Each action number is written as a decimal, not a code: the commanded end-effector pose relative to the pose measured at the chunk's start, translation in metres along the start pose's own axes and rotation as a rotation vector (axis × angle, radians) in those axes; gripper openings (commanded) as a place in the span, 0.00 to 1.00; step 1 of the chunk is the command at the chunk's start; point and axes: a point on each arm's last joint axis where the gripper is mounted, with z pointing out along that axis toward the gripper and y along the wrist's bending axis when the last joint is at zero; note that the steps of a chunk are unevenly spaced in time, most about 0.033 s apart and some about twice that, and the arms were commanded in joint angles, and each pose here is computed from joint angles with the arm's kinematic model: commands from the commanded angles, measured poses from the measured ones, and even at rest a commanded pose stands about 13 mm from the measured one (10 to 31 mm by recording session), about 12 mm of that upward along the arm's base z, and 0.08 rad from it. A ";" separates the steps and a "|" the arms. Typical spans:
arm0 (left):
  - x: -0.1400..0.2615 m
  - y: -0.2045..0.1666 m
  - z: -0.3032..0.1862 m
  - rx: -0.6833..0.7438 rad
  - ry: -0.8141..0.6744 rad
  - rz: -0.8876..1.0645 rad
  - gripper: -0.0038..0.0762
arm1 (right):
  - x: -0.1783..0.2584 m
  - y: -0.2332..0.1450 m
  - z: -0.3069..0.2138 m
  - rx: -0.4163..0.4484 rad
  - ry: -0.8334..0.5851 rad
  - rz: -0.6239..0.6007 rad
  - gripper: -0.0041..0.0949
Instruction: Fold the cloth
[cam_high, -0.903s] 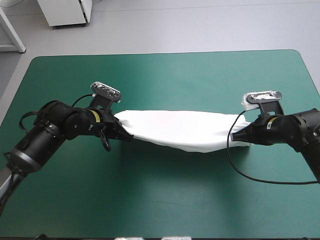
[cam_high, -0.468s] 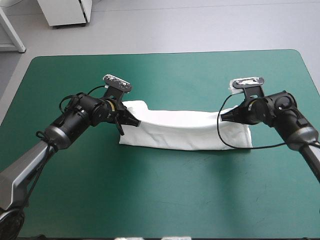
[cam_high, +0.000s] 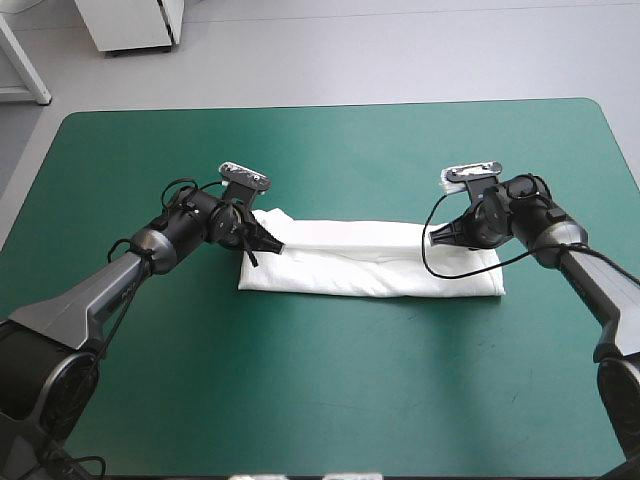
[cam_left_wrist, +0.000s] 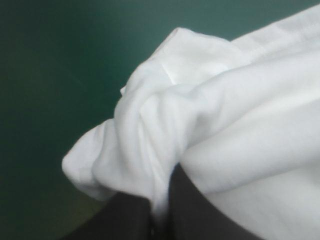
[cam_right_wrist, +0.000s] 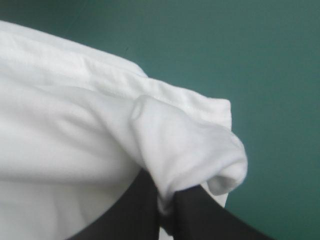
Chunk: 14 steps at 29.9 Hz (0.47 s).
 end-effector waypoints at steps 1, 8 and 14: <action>-0.017 0.002 -0.028 0.014 -0.111 0.004 0.12 | -0.013 -0.002 -0.028 -0.004 -0.064 -0.053 0.16; -0.024 0.008 -0.057 -0.012 -0.002 0.012 0.45 | -0.028 -0.006 -0.073 -0.007 -0.172 -0.043 0.45; -0.031 0.011 -0.118 0.022 -0.029 -0.029 0.52 | -0.014 -0.015 -0.127 0.038 -0.248 -0.046 0.48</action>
